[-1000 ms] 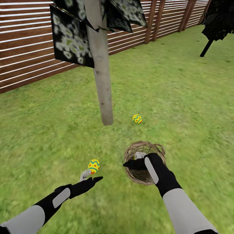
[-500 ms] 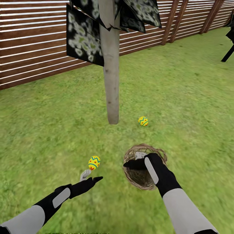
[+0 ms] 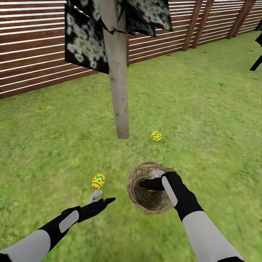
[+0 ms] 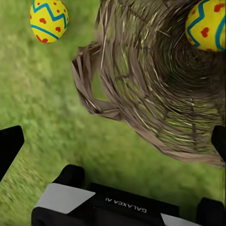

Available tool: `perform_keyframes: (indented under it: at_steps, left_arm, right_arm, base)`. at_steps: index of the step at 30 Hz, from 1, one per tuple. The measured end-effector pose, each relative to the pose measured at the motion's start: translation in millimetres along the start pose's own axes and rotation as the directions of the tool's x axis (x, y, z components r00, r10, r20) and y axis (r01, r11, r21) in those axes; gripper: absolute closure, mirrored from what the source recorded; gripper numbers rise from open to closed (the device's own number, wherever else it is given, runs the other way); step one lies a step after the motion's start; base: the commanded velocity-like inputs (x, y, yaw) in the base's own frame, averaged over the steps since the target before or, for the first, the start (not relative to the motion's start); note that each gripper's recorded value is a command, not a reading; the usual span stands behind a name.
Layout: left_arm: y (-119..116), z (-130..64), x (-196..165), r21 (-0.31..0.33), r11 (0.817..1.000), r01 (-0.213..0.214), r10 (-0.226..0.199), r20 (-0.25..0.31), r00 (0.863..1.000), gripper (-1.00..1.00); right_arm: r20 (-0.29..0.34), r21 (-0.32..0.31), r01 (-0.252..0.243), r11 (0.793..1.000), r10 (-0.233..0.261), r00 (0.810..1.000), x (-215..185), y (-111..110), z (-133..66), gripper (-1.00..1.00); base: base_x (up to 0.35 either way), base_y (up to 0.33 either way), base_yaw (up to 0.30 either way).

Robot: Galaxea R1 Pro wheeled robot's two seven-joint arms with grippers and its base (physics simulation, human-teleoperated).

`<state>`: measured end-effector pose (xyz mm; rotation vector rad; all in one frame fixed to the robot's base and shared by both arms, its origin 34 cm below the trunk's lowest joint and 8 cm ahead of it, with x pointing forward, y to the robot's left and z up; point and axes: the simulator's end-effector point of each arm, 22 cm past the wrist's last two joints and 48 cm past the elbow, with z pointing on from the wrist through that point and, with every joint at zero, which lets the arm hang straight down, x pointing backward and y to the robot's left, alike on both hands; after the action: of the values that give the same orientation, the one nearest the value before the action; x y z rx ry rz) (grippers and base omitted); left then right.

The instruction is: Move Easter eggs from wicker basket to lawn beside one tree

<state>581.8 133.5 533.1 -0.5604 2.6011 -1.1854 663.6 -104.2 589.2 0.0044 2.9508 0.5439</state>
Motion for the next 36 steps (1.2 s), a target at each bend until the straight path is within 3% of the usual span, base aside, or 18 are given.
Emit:
perform_keyframes:
  at_steps: [12,23,36]
  left_arm:
    - [0,0.0,0,0.0,1.0,0.0,0.0,0.0,1.0,-1.0]
    - [1,-0.6,-1,-0.003,1.0,-0.002,0.002,0.005,1.0,-1.0]
    - [3,0.6,1,-0.004,1.0,0.001,-0.001,0.002,1.0,-1.0]
  right_arm:
    - [0.027,0.205,0.01,0.979,-0.016,1.0,-6,-40,-2.5,-1.0]
    - [0.048,0.223,0.003,0.975,-0.014,0.999,-5,-40,3.4,-1.0]
    - [0.039,0.226,0.022,0.974,-0.031,0.999,-2,-37,8.5,-1.0]
  base:
    - [0.0,-0.074,0.0]
    - [0.0,-0.104,0.013]
    - [0.0,-0.049,0.242]
